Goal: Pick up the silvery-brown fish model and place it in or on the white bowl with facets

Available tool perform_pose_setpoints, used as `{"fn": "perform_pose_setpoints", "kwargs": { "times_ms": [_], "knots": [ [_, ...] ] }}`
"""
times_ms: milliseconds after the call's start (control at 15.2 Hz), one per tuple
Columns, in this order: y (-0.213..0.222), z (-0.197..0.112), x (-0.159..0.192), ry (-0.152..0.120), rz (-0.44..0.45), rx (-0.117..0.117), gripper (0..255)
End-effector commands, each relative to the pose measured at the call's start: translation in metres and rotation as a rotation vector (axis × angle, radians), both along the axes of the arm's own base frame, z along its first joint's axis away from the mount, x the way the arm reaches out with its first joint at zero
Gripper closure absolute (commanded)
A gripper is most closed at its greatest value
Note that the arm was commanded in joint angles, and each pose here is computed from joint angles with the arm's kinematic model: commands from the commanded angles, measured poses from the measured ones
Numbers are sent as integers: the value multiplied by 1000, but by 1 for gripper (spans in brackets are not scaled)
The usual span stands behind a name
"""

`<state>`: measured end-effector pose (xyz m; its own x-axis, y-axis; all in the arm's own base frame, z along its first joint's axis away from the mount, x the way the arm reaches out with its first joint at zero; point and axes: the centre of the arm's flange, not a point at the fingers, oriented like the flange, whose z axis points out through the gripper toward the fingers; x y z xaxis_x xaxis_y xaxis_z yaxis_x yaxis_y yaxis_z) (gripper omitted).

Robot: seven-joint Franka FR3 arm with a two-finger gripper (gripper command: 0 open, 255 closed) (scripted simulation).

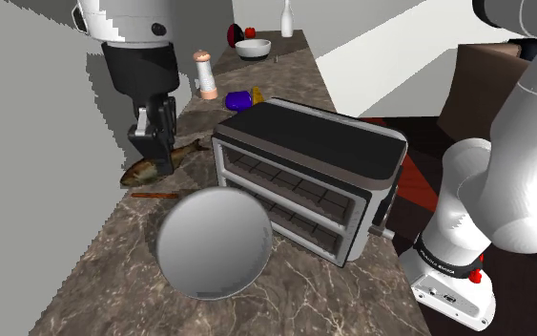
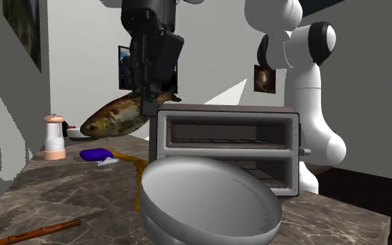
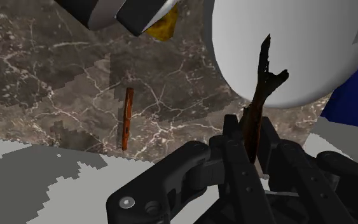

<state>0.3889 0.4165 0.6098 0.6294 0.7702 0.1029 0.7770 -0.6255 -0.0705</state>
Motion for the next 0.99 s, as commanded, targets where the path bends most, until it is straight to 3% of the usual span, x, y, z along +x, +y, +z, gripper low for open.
{"fn": "perform_pose_setpoints", "kwargs": {
  "times_ms": [0, 264, 924],
  "knots": [
    [2, 3, -26, 0, -1, 0, 255],
    [12, 5, -82, 0, -1, 0, 255],
    [12, -48, -82, 0, -1, 0, 255]
  ]
}}
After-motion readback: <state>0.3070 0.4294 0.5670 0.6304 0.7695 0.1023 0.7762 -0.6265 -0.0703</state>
